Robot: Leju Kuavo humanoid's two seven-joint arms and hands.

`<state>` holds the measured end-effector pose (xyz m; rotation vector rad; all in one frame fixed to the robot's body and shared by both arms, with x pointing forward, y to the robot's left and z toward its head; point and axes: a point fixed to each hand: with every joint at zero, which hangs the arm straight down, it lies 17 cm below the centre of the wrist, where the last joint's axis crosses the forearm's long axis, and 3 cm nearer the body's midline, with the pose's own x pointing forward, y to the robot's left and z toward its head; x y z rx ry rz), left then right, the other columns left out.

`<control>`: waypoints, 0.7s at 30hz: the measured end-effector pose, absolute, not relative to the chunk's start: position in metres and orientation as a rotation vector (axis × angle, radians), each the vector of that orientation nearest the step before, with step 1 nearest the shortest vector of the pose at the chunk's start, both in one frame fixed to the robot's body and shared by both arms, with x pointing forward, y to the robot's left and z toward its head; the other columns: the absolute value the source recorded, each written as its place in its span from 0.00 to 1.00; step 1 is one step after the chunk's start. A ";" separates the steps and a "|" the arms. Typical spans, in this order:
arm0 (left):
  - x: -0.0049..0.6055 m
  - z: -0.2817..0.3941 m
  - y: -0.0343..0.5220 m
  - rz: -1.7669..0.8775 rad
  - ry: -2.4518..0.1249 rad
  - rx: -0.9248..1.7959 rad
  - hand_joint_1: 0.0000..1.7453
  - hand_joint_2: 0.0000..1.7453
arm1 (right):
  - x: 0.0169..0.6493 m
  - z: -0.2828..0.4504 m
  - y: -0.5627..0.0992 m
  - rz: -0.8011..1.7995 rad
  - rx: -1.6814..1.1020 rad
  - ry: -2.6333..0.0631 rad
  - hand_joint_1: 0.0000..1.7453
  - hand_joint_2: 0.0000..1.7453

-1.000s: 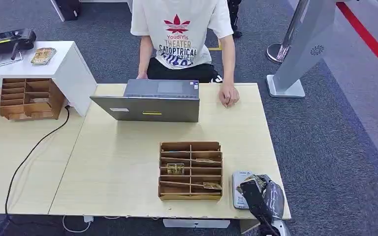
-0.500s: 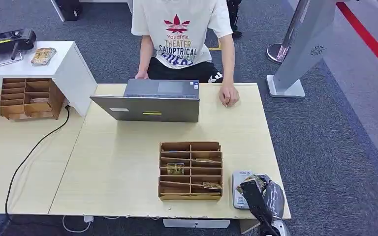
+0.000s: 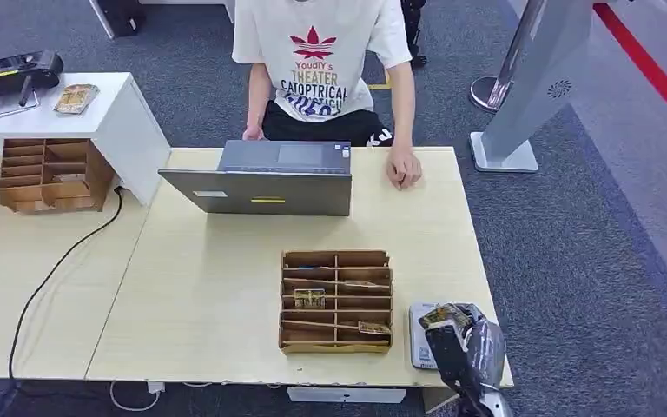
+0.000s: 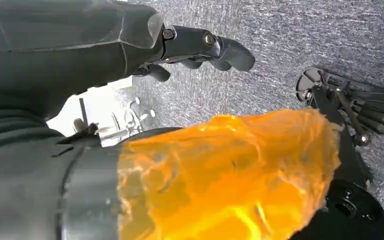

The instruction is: Pass the card to the sensor for recognition and then transmit it.

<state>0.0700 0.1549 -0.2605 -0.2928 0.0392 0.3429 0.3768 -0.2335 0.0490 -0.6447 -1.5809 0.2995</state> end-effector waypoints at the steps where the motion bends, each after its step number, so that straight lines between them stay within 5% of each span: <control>1: 0.070 -0.261 0.155 0.344 0.039 -0.293 0.00 0.00 | 0.376 0.060 -0.232 0.285 -0.651 -1.618 1.00 1.00; 21: 0.070 -0.260 0.152 0.316 0.031 -0.289 0.00 0.00 | 0.353 0.216 -0.188 0.085 -0.552 -2.103 1.00 1.00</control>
